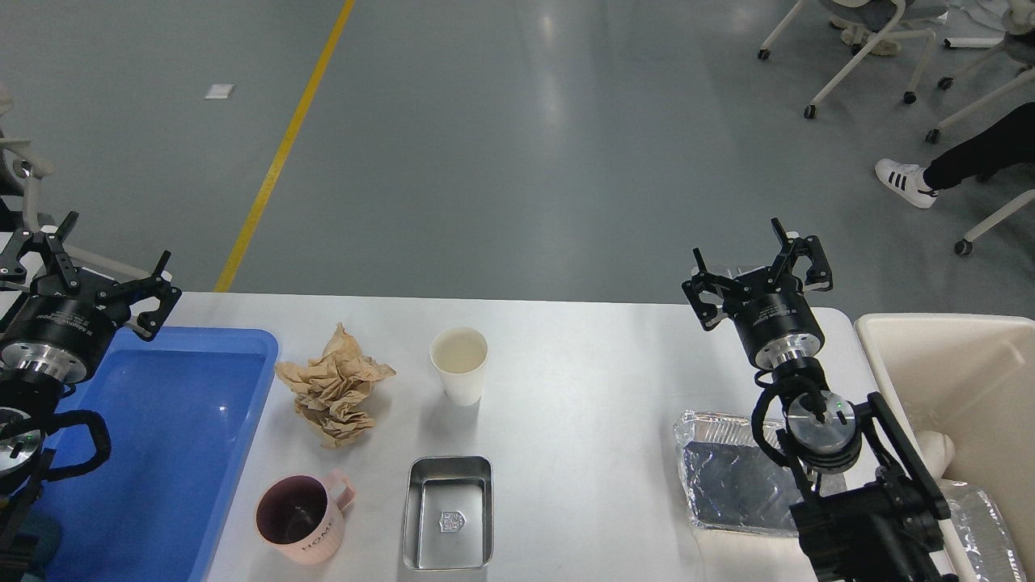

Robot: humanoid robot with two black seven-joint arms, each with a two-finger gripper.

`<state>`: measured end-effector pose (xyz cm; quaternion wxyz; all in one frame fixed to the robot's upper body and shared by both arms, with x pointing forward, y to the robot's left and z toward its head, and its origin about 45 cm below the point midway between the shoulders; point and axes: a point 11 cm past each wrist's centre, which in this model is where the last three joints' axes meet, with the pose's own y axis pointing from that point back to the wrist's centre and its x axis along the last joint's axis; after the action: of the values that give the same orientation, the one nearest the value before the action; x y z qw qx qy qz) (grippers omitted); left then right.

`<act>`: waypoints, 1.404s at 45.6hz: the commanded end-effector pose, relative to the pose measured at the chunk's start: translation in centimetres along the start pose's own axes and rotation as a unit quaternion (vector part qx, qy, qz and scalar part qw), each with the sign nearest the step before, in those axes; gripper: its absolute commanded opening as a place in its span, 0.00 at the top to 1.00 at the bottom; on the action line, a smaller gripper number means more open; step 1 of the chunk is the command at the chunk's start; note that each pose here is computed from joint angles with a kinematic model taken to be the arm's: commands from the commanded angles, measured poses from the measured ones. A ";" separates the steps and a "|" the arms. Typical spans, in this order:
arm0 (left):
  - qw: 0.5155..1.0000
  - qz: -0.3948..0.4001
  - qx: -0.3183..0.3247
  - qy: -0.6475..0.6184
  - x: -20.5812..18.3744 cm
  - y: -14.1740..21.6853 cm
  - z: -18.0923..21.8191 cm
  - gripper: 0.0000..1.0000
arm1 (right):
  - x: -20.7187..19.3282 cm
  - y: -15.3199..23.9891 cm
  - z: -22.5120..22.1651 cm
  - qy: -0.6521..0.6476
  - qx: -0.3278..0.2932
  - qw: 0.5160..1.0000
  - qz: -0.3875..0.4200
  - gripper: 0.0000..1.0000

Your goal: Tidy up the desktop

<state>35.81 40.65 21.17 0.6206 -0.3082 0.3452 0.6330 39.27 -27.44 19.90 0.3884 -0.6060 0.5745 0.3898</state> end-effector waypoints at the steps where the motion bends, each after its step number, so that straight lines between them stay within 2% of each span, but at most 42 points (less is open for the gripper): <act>1: 1.000 0.000 0.006 -0.001 0.0 0.0 -0.4 0.03 | 0.0 0.0 -0.1 0.001 0.000 1.000 -0.001 0.00; 20: 1.000 0.011 -0.007 -0.004 1.1 -0.2 0.8 0.03 | -0.1 0.0 -0.2 0.002 0.001 1.000 -0.002 0.00; 27: 0.999 -0.013 -0.021 -0.048 1.2 -0.2 3.4 0.03 | 0.2 0.1 -0.1 0.003 0.000 1.000 0.002 0.00; 35: 0.998 0.039 -0.010 -0.056 2.2 -0.7 2.9 0.03 | 0.0 0.1 -0.4 0.005 0.008 1.000 -0.001 0.00; 40: 0.988 0.064 0.008 -0.139 1.9 -0.9 3.3 0.03 | 0.1 0.1 -0.7 0.016 0.016 1.000 -0.004 0.00; 49: 0.931 0.087 0.090 -0.342 2.7 0.3 4.7 0.03 | 0.1 0.2 -2.5 0.041 0.026 0.999 -0.013 0.00; 57: 0.830 0.085 0.184 -0.520 2.3 2.5 4.4 0.03 | 0.6 0.5 -4.2 0.126 0.001 0.992 -0.013 0.00; 64: 0.750 0.072 0.223 -0.619 1.7 4.8 4.7 0.03 | 0.3 0.3 -4.3 0.186 -0.025 0.982 -0.022 0.00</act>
<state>32.73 45.71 22.28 0.6968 0.2559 0.0813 0.6652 38.90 -31.52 21.03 0.2976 -0.6706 0.6128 0.2936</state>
